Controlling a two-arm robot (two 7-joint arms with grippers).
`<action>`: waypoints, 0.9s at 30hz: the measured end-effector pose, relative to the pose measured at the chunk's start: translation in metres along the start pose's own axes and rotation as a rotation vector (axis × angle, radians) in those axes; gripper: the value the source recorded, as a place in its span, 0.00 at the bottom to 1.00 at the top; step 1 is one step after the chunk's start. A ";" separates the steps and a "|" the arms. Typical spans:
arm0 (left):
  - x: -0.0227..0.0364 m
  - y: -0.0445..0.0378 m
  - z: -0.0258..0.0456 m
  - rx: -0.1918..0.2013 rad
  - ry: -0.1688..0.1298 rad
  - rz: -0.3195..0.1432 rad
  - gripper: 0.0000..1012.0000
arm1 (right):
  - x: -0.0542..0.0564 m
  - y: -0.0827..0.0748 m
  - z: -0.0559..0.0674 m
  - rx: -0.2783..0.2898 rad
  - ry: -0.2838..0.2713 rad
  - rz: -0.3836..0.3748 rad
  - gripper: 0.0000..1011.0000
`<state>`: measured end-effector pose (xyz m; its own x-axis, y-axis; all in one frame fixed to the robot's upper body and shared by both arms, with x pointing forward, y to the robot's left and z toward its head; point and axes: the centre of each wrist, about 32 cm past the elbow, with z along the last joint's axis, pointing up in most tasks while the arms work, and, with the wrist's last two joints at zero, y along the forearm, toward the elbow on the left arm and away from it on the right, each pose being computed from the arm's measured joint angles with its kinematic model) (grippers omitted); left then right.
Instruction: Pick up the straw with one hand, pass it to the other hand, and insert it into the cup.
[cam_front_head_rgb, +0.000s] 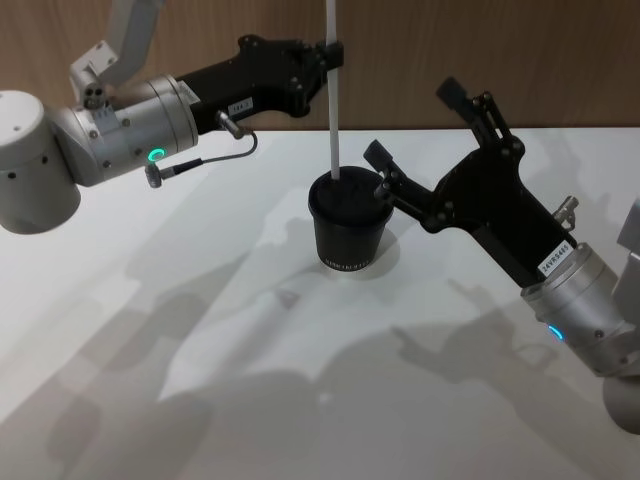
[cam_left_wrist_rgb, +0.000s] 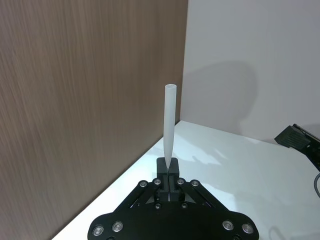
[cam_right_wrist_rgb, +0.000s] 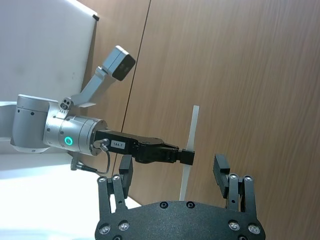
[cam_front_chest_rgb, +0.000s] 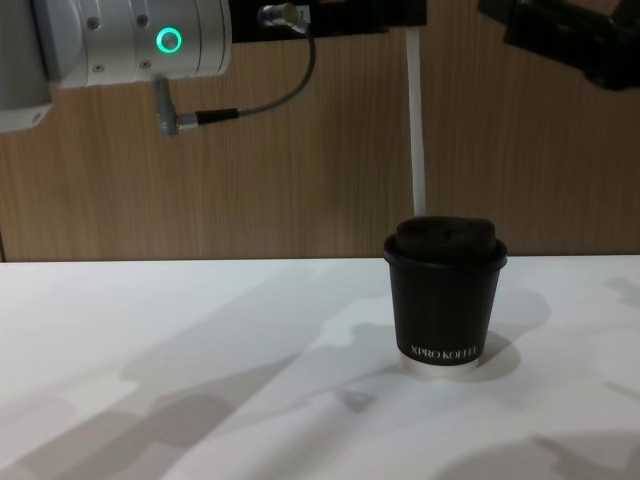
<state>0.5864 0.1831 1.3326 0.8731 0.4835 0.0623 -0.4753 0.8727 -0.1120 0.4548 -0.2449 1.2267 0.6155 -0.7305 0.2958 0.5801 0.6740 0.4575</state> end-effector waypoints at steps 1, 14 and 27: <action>0.0002 0.0000 -0.0002 0.001 0.000 0.000 0.01 | 0.000 0.000 0.000 0.000 0.000 0.000 0.99; 0.0032 -0.0032 -0.0033 0.008 0.004 -0.010 0.01 | 0.000 0.000 0.000 0.000 0.000 0.000 0.99; 0.0067 -0.0079 -0.0073 0.018 0.006 -0.015 0.01 | 0.000 0.000 0.000 0.000 0.000 0.000 0.99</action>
<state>0.5968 0.1790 1.3267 0.8806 0.4703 0.0577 -0.4643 0.8808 -0.0932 0.4548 -0.2449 1.2267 0.6155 -0.7305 0.2958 0.5800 0.6739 0.4575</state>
